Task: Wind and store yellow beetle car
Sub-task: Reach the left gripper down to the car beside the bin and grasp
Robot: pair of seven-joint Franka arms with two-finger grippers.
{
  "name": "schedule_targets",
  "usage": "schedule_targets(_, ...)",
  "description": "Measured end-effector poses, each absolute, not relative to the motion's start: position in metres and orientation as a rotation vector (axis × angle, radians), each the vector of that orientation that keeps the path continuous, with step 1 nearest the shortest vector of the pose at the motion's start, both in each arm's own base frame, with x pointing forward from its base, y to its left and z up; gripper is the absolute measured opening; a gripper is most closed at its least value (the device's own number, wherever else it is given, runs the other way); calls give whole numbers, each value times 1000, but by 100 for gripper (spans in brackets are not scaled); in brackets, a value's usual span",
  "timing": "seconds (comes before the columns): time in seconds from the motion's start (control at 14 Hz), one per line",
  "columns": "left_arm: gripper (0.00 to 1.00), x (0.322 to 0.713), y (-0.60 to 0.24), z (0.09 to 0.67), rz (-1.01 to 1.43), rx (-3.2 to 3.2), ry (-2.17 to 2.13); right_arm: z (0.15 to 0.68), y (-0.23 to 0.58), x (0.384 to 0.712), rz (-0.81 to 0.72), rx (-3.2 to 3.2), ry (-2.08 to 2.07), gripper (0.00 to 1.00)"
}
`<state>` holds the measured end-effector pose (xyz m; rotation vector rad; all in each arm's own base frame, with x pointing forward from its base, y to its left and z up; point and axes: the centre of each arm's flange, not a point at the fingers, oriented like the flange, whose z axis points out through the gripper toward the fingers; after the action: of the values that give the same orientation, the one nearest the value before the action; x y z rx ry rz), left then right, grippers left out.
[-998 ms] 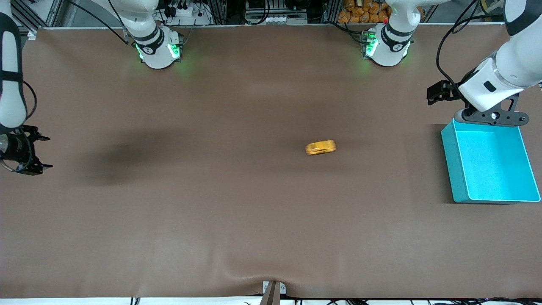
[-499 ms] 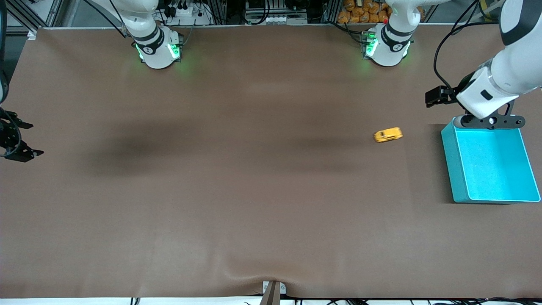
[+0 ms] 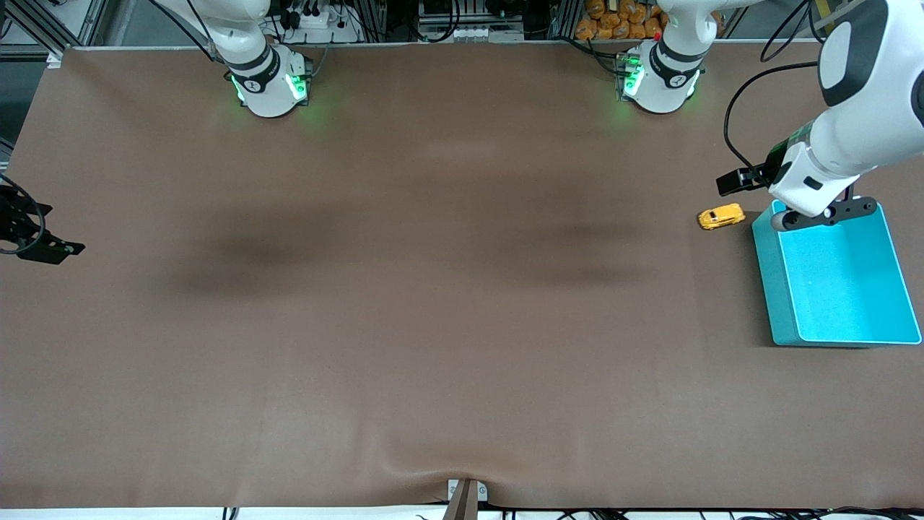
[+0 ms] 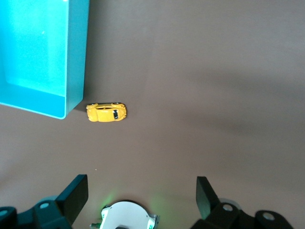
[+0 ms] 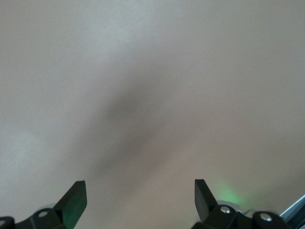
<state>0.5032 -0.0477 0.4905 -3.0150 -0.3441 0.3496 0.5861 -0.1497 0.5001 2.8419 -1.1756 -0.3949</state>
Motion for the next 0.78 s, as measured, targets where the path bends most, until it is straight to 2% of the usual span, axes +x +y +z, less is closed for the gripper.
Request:
schedule_targets(0.36,100,478,-44,436,355,-2911,-696,516,-141,582,-477,3011,-808,100)
schedule_targets(0.64,100,465,-40,395,340,-2816,-954,544,-120,583,-494,3138,-665,100)
schedule_targets(0.78,100,462,-33,381,313,-2758,-1107,547,-103,582,-526,3188,-435,100)
